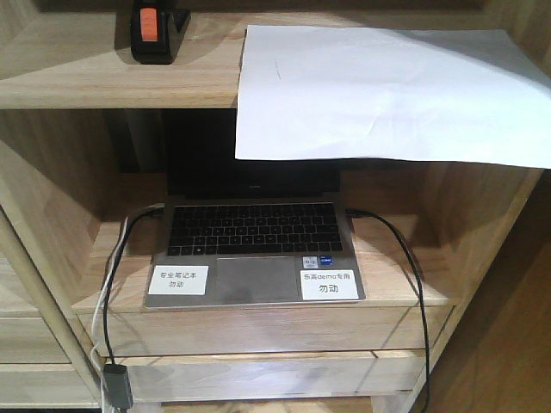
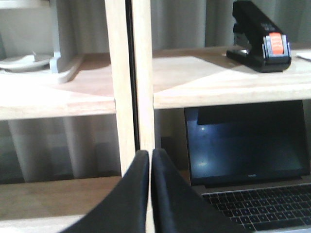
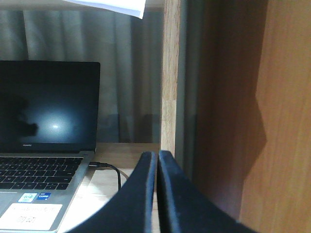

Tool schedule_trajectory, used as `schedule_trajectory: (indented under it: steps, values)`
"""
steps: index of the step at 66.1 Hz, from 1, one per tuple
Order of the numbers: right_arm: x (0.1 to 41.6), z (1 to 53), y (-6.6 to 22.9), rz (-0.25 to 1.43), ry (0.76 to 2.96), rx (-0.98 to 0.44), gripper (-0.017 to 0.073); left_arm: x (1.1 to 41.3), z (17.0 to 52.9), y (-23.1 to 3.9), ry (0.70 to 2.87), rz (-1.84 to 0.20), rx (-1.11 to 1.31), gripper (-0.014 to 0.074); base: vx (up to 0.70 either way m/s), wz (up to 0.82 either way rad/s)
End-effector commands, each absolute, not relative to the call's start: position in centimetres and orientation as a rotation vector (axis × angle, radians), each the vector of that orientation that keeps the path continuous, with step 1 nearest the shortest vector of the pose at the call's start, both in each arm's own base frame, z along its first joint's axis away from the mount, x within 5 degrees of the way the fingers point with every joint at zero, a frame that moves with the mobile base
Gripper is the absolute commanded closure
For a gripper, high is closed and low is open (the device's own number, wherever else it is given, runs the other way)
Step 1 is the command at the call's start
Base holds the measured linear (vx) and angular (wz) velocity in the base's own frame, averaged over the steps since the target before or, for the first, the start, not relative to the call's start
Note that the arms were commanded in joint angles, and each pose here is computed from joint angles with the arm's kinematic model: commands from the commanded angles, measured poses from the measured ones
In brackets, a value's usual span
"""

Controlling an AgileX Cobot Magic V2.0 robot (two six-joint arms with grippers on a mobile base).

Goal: Grab stapler and paper to desk for stapling
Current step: 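Reach the left gripper toward the black stapler on the upper shelf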

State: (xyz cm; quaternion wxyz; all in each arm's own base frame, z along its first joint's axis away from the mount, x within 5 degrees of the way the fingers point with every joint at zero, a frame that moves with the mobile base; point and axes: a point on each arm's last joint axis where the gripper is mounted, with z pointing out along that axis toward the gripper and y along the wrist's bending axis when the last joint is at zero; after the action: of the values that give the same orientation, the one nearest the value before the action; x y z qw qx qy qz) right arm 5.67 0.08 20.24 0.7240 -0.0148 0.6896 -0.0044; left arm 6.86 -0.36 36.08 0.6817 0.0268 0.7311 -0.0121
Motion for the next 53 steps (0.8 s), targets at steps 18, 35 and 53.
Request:
schedule_trajectory:
  steps: [18,35,53]
  values:
    - [5.5,20.91,0.09,-0.021,1.433,-0.04,0.0568,6.89,37.89,-0.42,1.522,-0.049,0.047,0.0534,0.0,0.0]
    - [5.5,20.91,0.09,-0.021,1.433,-0.04,0.0568,6.89,38.05,-0.42,1.505,-0.049,0.046,0.0238,0.0,0.0]
    - [5.5,20.91,0.09,-0.021,1.433,-0.04,0.0568,6.88,38.19,-0.42,1.489,-0.049,0.046,0.0073,0.0,0.0]
